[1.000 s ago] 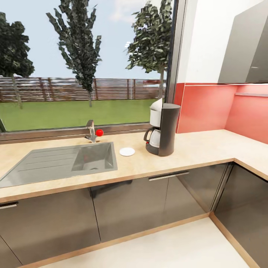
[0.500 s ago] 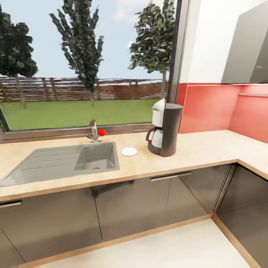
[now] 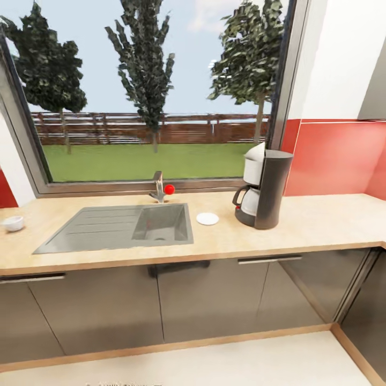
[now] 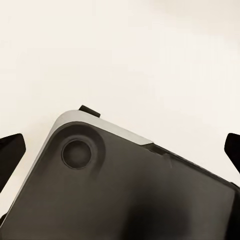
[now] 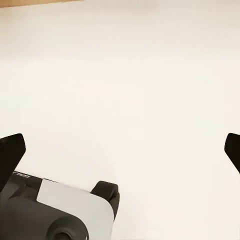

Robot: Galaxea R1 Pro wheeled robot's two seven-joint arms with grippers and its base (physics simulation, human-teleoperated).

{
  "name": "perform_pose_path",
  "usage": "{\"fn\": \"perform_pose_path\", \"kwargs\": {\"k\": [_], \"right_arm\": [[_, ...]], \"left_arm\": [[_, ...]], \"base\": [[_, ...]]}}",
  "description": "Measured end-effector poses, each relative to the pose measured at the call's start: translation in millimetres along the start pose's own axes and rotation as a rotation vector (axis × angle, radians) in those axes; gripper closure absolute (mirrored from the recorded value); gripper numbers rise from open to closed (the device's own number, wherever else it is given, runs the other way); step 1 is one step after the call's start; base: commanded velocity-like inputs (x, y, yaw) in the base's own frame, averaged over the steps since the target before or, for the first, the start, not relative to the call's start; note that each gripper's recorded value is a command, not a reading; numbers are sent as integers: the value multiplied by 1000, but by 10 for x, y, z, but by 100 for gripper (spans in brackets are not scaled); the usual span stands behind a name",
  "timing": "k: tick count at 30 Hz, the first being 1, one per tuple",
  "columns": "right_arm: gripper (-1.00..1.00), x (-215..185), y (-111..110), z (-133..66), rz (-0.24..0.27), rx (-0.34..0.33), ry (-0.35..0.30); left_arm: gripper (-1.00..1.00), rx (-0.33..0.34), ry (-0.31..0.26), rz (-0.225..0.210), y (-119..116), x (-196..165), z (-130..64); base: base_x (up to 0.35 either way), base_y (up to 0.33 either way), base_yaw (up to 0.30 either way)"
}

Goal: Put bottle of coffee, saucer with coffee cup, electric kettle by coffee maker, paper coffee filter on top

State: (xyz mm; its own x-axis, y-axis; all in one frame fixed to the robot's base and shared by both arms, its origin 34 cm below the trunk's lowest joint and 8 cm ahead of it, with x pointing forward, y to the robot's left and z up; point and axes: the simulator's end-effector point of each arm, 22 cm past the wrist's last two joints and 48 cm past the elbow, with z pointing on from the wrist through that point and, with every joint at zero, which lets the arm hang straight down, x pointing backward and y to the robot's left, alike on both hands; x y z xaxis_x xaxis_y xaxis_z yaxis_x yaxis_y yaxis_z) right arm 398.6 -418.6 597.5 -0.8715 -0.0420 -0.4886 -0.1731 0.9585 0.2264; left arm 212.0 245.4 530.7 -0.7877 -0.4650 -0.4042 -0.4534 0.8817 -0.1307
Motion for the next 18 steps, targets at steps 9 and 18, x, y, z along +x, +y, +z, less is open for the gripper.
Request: {"fn": "perform_pose_path", "kwargs": {"k": [9, 18], "right_arm": [[-100, 3, 18, 9, 0, -3, 1], [-100, 4, 21, 12, -1, -3, 1]], "left_arm": [[-100, 0, 0, 0, 0, 0, 0], [-100, -1, 0, 0, 0, 1, 0]], "base": [[0, 0, 271], [0, 0, 271]]}}
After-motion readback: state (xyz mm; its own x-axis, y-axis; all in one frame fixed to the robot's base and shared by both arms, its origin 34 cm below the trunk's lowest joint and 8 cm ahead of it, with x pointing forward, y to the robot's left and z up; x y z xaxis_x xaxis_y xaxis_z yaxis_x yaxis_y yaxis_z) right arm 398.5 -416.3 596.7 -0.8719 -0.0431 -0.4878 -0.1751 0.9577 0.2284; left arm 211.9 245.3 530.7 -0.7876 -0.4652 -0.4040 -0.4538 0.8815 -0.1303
